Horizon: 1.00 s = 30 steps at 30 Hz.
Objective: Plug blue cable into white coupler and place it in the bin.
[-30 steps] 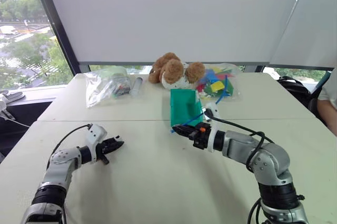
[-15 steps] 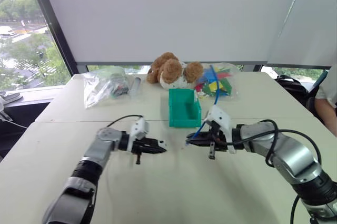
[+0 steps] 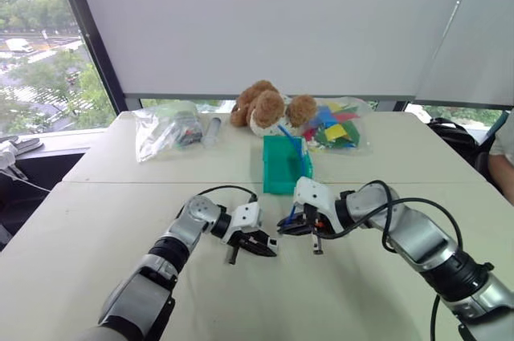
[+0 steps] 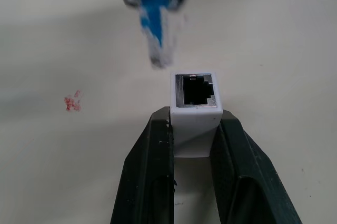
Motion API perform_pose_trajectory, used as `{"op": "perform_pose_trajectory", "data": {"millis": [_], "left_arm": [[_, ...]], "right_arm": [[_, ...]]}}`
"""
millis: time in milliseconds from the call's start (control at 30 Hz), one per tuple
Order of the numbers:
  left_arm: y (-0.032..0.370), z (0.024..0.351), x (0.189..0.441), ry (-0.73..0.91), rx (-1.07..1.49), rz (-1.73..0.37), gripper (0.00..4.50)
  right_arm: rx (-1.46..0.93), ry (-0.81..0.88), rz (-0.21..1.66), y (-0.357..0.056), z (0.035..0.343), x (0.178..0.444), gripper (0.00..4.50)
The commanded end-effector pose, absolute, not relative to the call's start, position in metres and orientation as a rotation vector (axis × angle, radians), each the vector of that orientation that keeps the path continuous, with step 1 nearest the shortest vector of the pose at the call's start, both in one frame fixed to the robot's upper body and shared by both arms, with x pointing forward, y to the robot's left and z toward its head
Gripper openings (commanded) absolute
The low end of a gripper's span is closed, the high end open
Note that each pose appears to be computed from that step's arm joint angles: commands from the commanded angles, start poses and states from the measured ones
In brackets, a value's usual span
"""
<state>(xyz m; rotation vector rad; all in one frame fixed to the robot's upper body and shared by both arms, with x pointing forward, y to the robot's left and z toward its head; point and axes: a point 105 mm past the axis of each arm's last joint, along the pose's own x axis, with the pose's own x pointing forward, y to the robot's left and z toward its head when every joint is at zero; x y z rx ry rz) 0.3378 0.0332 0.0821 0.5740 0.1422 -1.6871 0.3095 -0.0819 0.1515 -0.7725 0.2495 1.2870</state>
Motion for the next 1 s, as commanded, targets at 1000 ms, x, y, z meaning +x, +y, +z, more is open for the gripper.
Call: {"op": "perform_pose_trajectory", "data": {"millis": [1000], "left_arm": [[0.035,0.073,0.341,0.175,0.555,-1.636,0.35]], "right_arm": [[-0.870,0.249,1.351,-0.070,0.148,0.298,0.00]]}}
